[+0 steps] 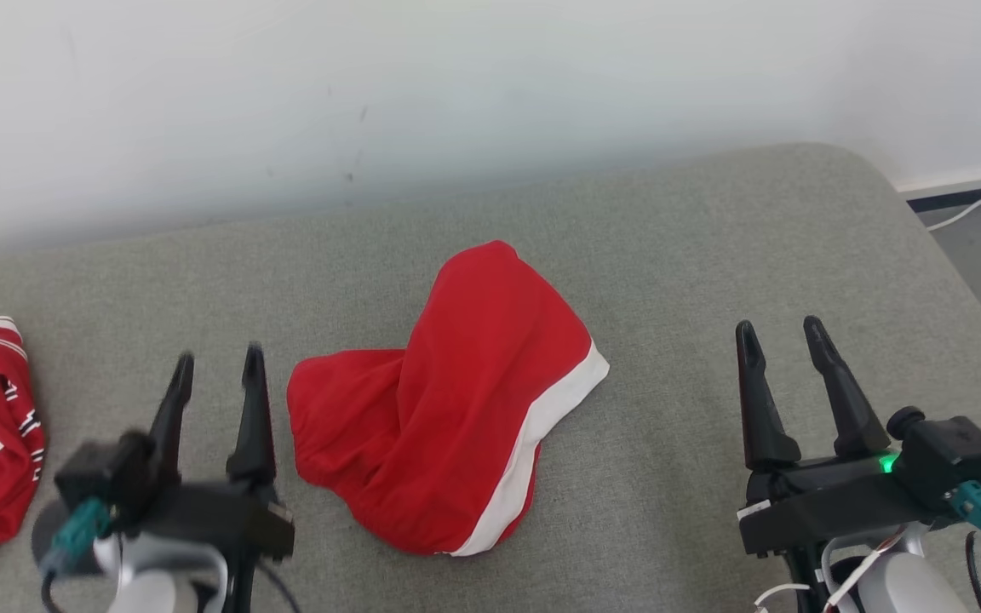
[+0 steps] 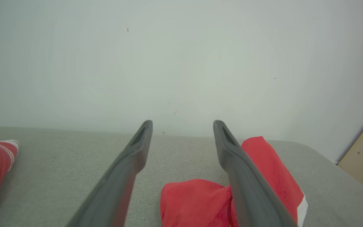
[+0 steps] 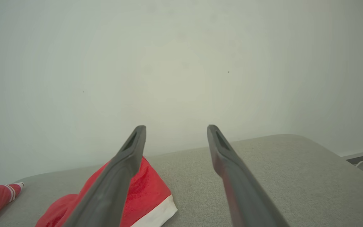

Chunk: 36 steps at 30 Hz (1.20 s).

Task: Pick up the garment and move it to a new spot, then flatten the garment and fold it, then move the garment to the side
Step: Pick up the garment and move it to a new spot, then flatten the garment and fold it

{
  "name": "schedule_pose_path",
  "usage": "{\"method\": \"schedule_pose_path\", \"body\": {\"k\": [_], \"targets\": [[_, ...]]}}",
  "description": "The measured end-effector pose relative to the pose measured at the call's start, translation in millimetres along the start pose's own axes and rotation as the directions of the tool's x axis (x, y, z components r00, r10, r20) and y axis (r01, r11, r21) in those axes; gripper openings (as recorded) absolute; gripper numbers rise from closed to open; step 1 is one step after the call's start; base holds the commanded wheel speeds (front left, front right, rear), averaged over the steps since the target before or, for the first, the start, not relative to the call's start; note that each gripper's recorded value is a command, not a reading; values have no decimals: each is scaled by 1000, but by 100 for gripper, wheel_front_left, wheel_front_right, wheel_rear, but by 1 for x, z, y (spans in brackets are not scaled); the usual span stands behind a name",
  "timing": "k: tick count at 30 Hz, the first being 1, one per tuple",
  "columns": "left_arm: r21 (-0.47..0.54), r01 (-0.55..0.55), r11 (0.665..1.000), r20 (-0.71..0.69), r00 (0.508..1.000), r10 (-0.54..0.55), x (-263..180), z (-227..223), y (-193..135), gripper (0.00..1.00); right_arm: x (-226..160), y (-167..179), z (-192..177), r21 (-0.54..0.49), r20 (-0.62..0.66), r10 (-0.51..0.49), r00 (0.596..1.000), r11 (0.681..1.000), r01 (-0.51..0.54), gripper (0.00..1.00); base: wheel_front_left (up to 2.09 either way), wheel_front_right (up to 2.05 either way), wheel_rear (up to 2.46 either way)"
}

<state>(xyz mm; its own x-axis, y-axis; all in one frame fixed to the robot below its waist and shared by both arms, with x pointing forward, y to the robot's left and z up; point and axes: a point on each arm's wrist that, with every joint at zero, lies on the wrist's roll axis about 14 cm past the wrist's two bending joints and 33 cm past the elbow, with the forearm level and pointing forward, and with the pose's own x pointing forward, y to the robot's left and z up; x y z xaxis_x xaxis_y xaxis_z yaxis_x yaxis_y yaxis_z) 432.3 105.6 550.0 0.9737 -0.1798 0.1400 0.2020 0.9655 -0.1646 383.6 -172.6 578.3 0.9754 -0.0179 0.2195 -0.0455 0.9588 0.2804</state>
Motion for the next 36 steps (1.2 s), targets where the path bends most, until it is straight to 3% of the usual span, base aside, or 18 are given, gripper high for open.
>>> {"method": "schedule_pose_path", "body": {"k": [7,16,36], "targets": [[27,-49,998,-79,996,51,-41,-27,16,100,-9,-11,-7,-7,-8,-45,999,999,45,100,0,0,0],[24,-76,997,-42,996,77,-64,-16,23,100,-16,-31,-19,-12,-36,-106,994,994,106,100,0,0,0],[44,-119,992,-46,992,121,-77,-13,41,100,2,-13,-41,-1,-75,-51,996,999,51,100,0,0,0]]}}
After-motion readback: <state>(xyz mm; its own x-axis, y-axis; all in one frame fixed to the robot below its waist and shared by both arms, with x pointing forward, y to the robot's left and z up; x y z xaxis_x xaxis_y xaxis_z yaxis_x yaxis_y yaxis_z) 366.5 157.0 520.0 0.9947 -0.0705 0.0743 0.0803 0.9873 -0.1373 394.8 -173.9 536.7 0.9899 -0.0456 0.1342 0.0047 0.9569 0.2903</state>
